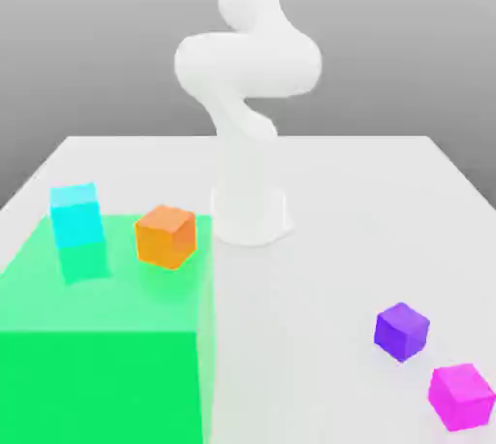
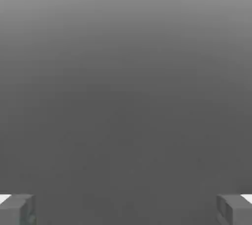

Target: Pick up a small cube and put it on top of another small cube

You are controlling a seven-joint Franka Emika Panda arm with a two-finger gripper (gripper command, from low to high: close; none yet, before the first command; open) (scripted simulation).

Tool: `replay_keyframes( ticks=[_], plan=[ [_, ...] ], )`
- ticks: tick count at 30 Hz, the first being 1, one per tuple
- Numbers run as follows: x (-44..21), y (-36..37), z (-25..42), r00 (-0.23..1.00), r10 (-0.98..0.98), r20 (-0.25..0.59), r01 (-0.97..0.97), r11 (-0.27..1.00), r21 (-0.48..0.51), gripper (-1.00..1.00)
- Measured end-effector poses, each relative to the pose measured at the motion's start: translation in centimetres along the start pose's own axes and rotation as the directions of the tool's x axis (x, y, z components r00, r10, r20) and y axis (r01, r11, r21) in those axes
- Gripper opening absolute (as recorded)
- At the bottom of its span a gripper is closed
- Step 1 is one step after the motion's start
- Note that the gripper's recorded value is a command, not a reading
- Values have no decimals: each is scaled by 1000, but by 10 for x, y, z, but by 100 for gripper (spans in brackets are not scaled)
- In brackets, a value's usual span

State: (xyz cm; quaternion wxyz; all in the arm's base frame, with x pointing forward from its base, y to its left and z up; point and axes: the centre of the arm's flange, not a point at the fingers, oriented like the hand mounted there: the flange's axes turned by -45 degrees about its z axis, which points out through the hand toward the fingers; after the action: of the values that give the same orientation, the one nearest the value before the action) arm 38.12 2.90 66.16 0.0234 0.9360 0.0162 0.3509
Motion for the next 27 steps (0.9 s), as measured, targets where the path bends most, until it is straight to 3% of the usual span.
replay_keyframes(
  ticks=[7,15,22,27],
  plan=[
    [-60,-81,157,955,-185,233,191,982,-4,0],
    [-188,-157,276,815,-385,433,355,923,151,0],
    [-321,-220,307,655,-560,507,409,827,386,0],
    [-345,-226,326,650,-563,511,392,824,409,0]
  ],
)
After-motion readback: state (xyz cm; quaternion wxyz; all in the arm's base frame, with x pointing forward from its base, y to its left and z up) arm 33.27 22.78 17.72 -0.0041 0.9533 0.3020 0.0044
